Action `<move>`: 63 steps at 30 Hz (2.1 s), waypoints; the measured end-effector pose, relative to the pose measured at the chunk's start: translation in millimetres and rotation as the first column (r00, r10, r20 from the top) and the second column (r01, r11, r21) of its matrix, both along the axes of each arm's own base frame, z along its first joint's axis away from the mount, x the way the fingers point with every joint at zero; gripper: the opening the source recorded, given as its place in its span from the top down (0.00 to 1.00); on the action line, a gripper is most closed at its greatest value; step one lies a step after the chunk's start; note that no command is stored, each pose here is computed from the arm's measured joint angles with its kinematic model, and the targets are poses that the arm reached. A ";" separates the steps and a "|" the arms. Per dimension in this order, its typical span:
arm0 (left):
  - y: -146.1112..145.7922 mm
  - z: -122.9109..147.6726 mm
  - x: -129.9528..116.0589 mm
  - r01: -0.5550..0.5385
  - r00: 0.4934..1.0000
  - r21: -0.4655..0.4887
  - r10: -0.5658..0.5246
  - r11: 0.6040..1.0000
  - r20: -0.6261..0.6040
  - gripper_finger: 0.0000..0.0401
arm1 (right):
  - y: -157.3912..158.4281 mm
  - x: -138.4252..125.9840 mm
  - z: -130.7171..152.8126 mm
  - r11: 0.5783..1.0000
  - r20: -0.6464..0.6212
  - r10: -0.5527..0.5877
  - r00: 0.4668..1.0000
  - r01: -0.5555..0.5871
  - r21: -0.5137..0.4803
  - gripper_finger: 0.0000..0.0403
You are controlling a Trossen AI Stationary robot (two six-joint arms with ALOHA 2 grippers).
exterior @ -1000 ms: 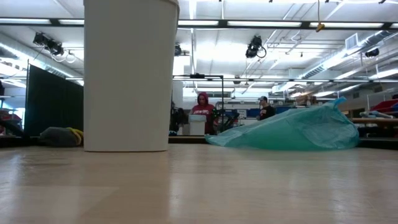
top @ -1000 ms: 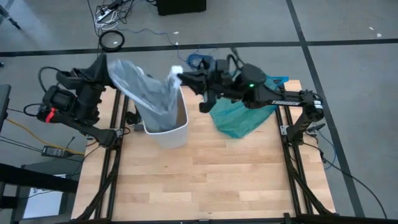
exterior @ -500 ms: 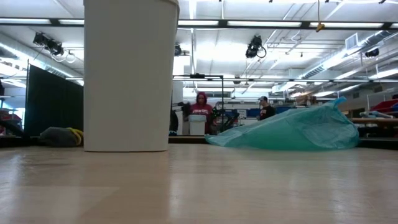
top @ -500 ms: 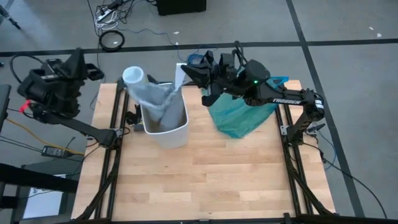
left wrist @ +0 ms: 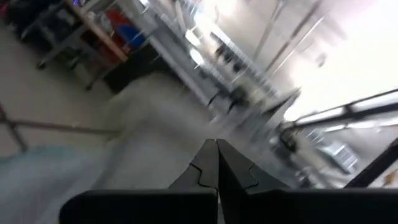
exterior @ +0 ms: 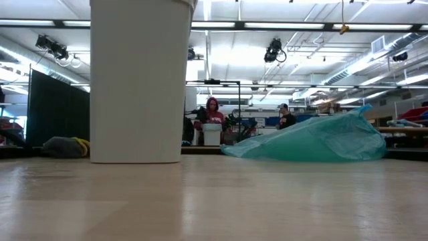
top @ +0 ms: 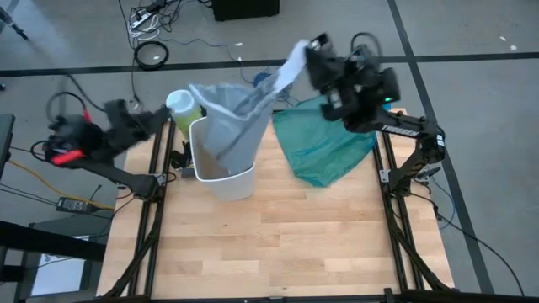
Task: Place trash/remove bag and relplace
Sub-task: Remove the light blue trash bag from the trash bin
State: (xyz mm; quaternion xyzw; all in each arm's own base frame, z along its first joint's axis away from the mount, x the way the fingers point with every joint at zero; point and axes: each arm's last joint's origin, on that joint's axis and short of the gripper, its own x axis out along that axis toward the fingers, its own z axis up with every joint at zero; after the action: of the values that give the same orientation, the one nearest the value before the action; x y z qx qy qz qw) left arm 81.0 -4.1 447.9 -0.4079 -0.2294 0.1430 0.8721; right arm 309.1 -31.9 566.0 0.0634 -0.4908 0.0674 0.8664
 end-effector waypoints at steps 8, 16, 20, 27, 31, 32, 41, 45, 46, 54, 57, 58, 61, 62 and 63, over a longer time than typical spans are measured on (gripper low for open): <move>-6.4 -9.9 28.2 -0.097 0.995 -0.012 0.097 0.995 0.010 1.00 | 5.5 -6.9 16.7 0.997 -0.040 0.032 0.999 -0.035 -0.074 1.00; -8.0 -18.8 35.2 -0.104 0.991 -0.075 0.110 0.992 0.076 1.00 | 23.0 -13.6 21.2 0.991 0.003 0.083 0.997 -0.082 -0.110 1.00; -10.0 -25.5 41.7 -0.079 0.992 -0.128 0.090 0.989 0.085 0.99 | 39.0 -21.1 24.8 0.968 0.004 0.170 0.985 -0.166 -0.187 1.00; -11.6 -29.0 47.4 -0.066 0.989 -0.144 0.085 0.987 0.125 0.99 | 78.9 -13.4 16.4 0.906 -0.163 0.330 0.930 -0.361 -0.220 1.00; -10.8 -24.4 45.1 -0.080 0.982 -0.134 0.102 0.988 0.162 0.99 | 98.1 -2.9 4.5 0.912 -0.323 0.329 0.888 -0.387 -0.136 1.00; -10.7 -23.4 44.7 -0.079 0.979 -0.137 0.102 0.987 0.174 0.99 | 102.6 -1.4 1.9 0.914 -0.353 0.325 0.877 -0.387 -0.120 1.00; -15.9 -19.5 45.5 0.168 0.950 -0.116 -0.130 0.979 0.283 0.99 | 139.9 1.2 -16.7 0.936 -0.554 0.282 0.784 -0.352 -0.021 1.00; -21.0 -15.3 42.6 0.354 0.886 0.009 -0.338 0.935 0.318 0.99 | 155.4 2.1 -32.0 0.956 -0.681 0.218 0.699 -0.292 0.007 1.00; -21.7 -12.3 39.2 0.387 0.860 0.057 -0.383 0.920 0.339 0.99 | 159.3 2.5 -36.7 0.964 -0.706 0.200 0.679 -0.267 0.017 1.00; -14.1 2.1 2.5 0.366 0.820 0.194 -0.414 0.910 0.396 0.99 | 188.8 -2.3 -68.1 0.999 -0.834 0.049 0.549 -0.029 0.040 1.00; -10.1 -5.0 -4.6 0.358 0.885 0.125 -0.379 0.925 0.269 1.00 | 199.4 -8.4 -83.8 0.998 -0.900 0.006 0.436 0.052 0.031 1.00; -9.3 -10.3 -5.7 0.362 0.907 0.100 -0.375 0.927 0.195 1.00 | 201.9 -11.0 -88.4 0.996 -0.916 -0.010 0.401 0.082 0.025 1.00; -7.8 -29.5 -6.0 0.362 0.932 -0.009 -0.362 0.932 0.011 1.00 | 206.3 -18.5 -98.8 0.984 -0.946 -0.051 0.319 0.180 0.008 1.00; -7.9 -34.7 -5.2 0.365 0.930 -0.040 -0.366 0.930 -0.031 1.00 | 207.3 -20.7 -101.6 0.979 -0.952 -0.066 0.298 0.202 -0.005 1.00; -8.1 -39.3 -4.5 0.367 0.926 -0.070 -0.371 0.928 -0.068 0.99 | 208.4 -22.7 -104.0 0.976 -0.957 -0.081 0.278 0.215 -0.020 1.00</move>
State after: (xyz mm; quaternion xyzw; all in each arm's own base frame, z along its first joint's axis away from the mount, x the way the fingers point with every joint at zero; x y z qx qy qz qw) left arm 76.6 -12.3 408.6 -0.4620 -0.1096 -0.0010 0.8801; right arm 286.3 176.5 462.0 0.0940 0.1130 -0.0922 0.9848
